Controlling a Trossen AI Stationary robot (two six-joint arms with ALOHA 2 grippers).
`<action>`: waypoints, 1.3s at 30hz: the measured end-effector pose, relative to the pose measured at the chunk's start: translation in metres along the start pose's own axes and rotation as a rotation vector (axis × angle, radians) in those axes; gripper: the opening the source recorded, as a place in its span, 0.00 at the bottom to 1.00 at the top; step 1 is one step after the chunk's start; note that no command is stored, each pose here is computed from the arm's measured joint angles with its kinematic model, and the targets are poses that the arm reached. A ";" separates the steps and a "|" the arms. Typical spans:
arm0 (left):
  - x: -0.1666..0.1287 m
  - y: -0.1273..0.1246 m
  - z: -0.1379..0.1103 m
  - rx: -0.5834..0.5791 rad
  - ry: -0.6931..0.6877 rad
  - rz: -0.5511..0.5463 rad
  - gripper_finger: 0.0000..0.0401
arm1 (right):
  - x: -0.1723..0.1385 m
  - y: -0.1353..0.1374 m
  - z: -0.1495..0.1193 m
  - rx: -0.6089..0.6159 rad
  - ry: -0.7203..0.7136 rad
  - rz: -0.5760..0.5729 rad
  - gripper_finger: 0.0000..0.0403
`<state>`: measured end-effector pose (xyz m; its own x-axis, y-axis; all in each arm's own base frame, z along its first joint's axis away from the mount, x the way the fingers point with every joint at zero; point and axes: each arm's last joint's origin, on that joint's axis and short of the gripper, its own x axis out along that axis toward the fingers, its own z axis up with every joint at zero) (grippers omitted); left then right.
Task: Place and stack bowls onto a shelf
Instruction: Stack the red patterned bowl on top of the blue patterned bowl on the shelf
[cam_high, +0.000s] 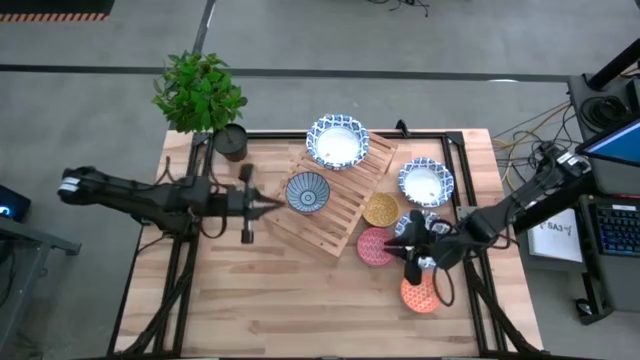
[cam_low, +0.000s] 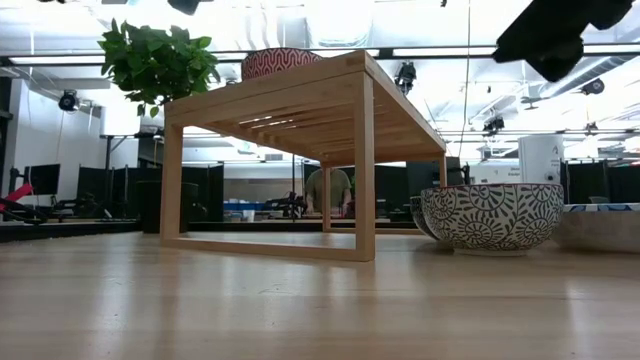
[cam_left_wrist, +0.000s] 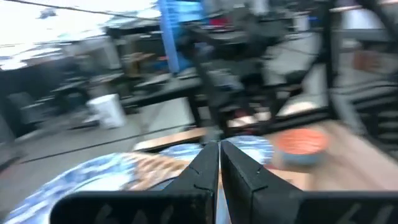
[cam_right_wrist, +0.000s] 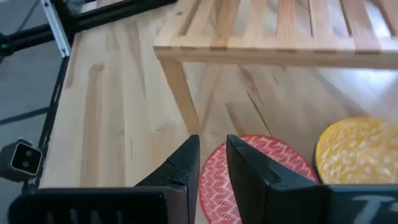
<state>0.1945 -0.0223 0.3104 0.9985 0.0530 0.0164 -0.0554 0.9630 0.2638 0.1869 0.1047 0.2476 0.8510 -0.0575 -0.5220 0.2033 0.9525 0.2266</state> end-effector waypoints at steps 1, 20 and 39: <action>-0.003 0.002 0.000 -0.002 0.003 0.037 0.00 | 0.002 0.000 -0.001 0.014 0.005 -0.005 0.18; -0.021 -0.001 -0.035 -0.005 0.104 0.139 0.00 | 0.051 0.038 0.043 -0.053 0.441 -0.150 0.49; -0.021 -0.001 -0.039 -0.019 0.150 0.147 0.00 | 0.128 0.033 0.008 -0.053 0.792 -0.215 0.38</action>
<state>0.1737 -0.0143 0.2719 0.9687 0.2310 -0.0909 -0.2021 0.9466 0.2512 0.3062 0.1262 0.1952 0.1985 -0.0312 -0.9796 0.2826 0.9589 0.0267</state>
